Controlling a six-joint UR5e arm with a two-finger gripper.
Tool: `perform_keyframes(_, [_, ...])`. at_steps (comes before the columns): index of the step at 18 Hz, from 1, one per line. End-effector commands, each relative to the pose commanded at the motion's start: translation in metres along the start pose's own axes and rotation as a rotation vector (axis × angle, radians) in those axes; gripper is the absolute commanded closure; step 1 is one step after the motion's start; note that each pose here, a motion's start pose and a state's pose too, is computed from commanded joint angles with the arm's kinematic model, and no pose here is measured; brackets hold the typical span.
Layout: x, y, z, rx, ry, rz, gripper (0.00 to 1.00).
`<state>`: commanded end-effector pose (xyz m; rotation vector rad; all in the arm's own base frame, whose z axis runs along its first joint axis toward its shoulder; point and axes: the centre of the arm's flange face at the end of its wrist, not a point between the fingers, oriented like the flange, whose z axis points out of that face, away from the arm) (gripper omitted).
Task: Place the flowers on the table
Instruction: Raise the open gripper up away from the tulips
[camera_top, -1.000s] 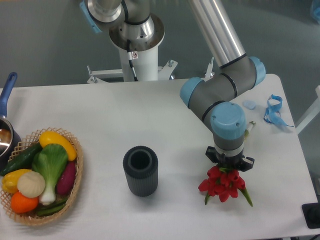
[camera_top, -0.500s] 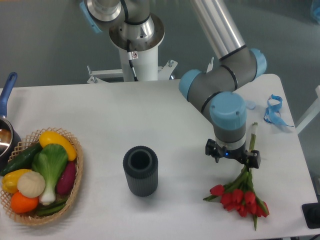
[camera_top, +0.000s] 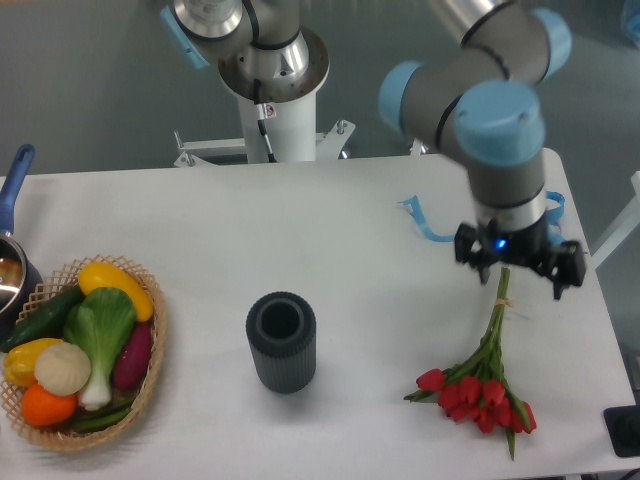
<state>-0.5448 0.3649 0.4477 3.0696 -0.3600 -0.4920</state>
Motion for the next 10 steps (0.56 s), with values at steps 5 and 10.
perform_keyframes(5, [-0.002,0.076,-0.028,0.074,0.076,0.078,0.00])
perform_keyframes(10, [0.001,0.108,-0.028,0.163,0.092,0.103,0.00])
